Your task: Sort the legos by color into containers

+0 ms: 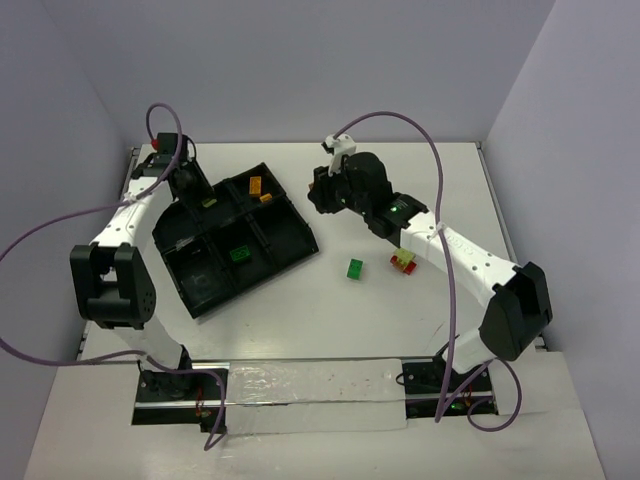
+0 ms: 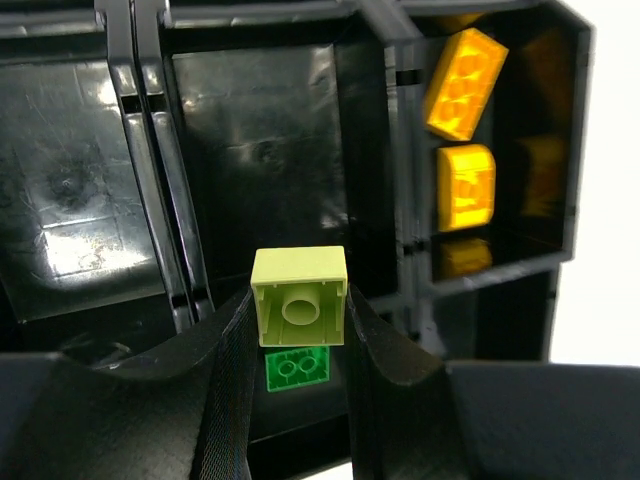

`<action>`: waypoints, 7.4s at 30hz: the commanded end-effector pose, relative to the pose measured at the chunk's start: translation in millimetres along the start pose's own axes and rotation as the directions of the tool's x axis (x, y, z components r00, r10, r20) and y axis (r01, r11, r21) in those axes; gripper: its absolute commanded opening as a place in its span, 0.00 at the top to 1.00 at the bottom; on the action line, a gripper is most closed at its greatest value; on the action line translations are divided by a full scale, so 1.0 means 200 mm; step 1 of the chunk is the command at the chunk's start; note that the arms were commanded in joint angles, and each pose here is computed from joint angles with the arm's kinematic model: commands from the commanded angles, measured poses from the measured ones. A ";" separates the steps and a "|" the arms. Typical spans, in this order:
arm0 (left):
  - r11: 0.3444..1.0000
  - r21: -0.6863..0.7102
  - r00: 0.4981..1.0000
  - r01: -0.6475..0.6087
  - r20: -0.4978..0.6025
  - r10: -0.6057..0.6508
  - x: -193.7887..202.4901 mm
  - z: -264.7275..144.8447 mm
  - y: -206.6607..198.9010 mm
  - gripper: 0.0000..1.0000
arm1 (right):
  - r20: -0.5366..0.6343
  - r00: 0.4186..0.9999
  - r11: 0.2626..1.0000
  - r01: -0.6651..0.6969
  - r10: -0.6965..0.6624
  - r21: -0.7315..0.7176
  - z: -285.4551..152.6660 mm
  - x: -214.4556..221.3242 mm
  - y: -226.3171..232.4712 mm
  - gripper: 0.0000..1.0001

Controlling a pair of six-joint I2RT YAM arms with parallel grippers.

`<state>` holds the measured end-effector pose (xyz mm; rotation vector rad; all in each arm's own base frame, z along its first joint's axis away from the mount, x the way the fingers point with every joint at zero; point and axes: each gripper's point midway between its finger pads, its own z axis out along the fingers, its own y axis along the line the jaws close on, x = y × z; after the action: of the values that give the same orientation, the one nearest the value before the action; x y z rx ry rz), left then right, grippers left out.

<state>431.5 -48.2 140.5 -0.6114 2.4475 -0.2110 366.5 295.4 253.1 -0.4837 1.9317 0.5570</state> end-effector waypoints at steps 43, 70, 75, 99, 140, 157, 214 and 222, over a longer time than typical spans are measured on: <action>0.999 0.034 1.000 0.028 -0.007 -0.028 -0.12 -0.19 -0.11 0.20 | -0.225 0.970 0.968 0.033 -0.091 -0.249 0.39 0.31 0.33 0.76; 0.999 0.044 0.993 -0.012 0.118 0.007 -0.25 -0.41 -0.11 0.20 | -0.140 0.990 1.000 -0.001 0.002 0.002 0.29 0.15 0.15 0.44; 0.999 0.035 0.990 -0.013 0.140 0.008 -0.25 -0.45 -0.10 0.20 | -0.043 0.991 0.980 -0.116 0.124 0.164 0.06 0.14 0.00 0.44; 0.995 0.100 0.990 -0.015 0.138 0.001 -0.13 -0.54 -0.07 0.21 | -0.154 0.791 0.689 -0.398 0.592 0.605 -0.29 0.81 -0.26 0.44; 0.990 0.130 0.990 -0.045 0.140 0.027 -0.05 -0.56 -0.05 0.21 | -0.250 0.740 0.602 -0.252 0.624 0.758 -0.15 1.17 -0.32 0.58; 0.798 0.584 0.987 -0.151 0.042 0.156 0.10 -0.78 -0.46 0.20 | -0.276 0.862 0.901 -0.377 0.425 0.214 -0.14 0.38 0.10 1.00; 0.704 0.575 0.909 -0.417 0.278 0.311 0.38 -1.01 -0.41 0.04 | -0.607 0.616 0.558 -0.767 0.503 -0.317 -0.43 0.09 0.40 0.94; 0.459 0.625 0.775 -0.631 0.524 0.353 0.50 -1.30 -0.57 0.05 | -0.651 0.594 0.544 -0.778 0.472 -0.316 -0.46 0.14 0.41 0.93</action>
<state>262.2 -182.9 283.3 0.3266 2.0642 -0.7481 256.9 310.9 266.9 -0.1771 2.4442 1.6662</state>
